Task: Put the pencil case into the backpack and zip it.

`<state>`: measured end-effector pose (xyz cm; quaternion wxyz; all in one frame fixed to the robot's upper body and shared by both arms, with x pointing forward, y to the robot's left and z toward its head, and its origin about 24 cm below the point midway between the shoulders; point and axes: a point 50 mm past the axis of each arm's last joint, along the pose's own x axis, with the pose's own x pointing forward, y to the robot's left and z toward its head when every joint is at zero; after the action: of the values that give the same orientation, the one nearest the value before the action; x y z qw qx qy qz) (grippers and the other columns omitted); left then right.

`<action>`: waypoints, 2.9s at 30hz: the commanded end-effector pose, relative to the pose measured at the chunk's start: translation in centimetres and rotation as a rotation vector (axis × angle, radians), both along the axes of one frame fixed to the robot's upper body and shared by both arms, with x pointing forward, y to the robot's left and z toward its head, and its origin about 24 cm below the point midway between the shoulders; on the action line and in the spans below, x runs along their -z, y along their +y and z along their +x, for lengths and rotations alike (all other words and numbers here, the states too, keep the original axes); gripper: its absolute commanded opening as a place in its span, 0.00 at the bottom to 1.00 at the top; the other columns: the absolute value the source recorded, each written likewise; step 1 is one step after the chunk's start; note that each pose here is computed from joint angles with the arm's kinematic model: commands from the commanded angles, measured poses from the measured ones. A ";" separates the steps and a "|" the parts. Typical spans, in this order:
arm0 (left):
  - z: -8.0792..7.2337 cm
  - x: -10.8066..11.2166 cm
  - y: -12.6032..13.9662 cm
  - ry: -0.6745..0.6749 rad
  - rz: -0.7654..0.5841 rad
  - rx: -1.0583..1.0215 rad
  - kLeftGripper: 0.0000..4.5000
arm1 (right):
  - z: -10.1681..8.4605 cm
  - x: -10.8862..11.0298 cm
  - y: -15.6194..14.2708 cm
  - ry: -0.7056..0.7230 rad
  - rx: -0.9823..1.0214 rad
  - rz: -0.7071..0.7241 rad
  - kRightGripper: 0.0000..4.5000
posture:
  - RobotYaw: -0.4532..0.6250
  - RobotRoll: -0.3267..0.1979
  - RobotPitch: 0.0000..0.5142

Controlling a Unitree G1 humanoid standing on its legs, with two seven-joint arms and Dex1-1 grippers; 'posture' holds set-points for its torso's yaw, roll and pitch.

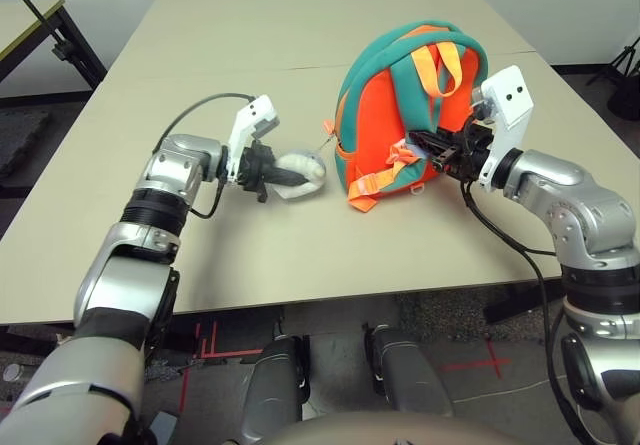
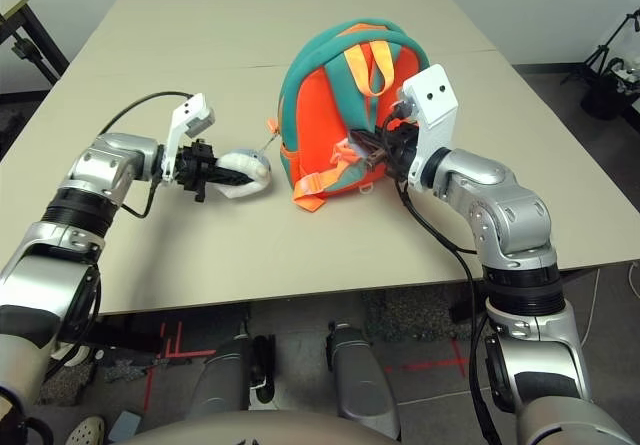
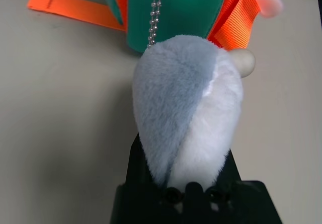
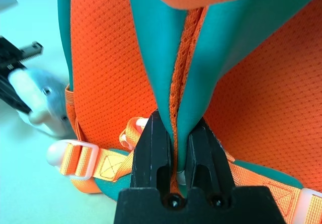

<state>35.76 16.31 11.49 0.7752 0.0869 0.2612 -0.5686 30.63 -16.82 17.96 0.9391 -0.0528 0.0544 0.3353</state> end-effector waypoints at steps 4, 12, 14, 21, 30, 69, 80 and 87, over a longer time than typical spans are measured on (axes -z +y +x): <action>-0.1 3.0 0.2 0.052 0.089 -0.042 0.09 | 0.0 0.7 0.5 0.029 -0.015 -0.017 0.02 | 0.23 0.62 0.20; 1.0 -1.5 0.3 -0.032 -0.067 -0.074 0.09 | -0.1 0.6 0.5 0.034 -0.023 -0.002 0.02 | 0.23 0.62 0.20; 1.1 -2.1 0.4 -0.040 -0.089 -0.083 0.09 | -0.2 0.5 0.6 0.037 -0.028 0.003 0.02 | 0.24 0.62 0.19; 0.3 -4.6 0.8 -0.063 -0.154 -0.084 0.58 | -0.5 0.0 0.6 0.065 -0.087 0.020 0.34 | 0.24 0.62 0.19; -0.5 -5.6 1.2 -0.088 -0.159 -0.106 1.00 | -1.4 -1.2 -1.4 0.112 -0.172 -0.038 1.00 | 0.24 0.62 0.21; -1.9 -2.9 10.4 -0.336 -0.296 -0.911 1.00 | -0.4 0.9 -16.6 -0.174 0.815 0.071 1.00 | 0.27 0.62 0.27; -3.1 0.4 13.8 -0.450 -0.238 -1.222 1.00 | -0.7 3.2 -17.8 -0.230 0.911 0.076 1.00 | 0.29 0.62 0.30; -3.0 1.0 14.6 -0.480 -0.226 -1.289 1.00 | -0.8 4.0 -17.5 -0.236 0.912 0.082 1.00 | 0.29 0.62 0.32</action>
<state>32.75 30.56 10.61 0.9986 -0.0487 0.0209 0.0075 30.05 -34.08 14.66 0.9921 -0.0252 -0.0563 -0.1094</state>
